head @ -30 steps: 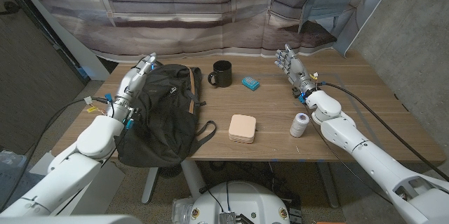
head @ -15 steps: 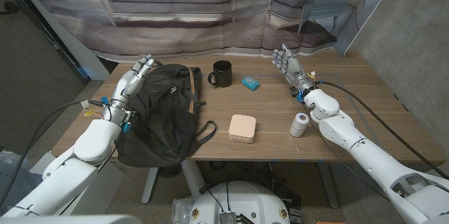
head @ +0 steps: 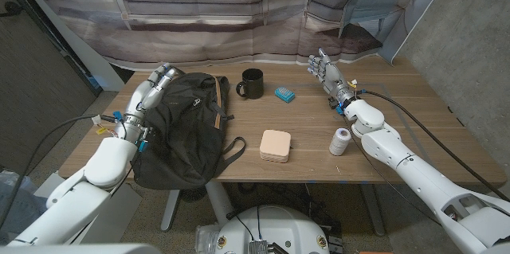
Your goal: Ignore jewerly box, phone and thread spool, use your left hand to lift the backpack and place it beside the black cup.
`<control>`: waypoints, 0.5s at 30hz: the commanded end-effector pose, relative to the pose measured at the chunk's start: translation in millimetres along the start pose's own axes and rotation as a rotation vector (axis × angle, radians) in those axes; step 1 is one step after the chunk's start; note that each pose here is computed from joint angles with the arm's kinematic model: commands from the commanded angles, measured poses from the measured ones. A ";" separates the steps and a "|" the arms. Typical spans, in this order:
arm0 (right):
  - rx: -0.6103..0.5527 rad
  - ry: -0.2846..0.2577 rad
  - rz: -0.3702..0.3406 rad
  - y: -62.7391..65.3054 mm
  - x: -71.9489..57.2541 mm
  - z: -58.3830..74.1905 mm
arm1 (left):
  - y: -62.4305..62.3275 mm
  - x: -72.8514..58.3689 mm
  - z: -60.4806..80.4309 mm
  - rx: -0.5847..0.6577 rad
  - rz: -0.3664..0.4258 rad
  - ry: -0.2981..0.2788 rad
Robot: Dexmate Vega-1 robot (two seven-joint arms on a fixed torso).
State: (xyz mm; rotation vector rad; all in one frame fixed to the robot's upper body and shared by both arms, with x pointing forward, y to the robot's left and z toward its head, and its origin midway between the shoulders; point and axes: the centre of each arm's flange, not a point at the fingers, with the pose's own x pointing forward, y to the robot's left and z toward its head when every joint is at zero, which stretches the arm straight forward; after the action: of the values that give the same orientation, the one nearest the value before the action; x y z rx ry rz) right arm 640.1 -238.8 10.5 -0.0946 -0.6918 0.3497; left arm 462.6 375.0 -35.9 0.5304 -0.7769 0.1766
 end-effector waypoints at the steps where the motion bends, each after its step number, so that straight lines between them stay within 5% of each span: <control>1: -0.002 -0.004 -0.003 -3.7 -0.3 1.7 | -1.9 -6.4 1.9 0.039 0.023 0.009; 15: 0.002 0.007 0.010 -0.1 2.7 -1.8 | -1.7 -12.1 -3.5 0.058 0.050 0.032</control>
State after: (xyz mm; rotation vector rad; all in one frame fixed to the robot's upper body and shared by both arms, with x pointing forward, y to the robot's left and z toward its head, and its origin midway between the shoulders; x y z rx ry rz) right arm 641.4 -241.2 12.0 -0.0945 -0.6914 0.3510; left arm 456.2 373.8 -42.5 0.5556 -0.7654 0.2335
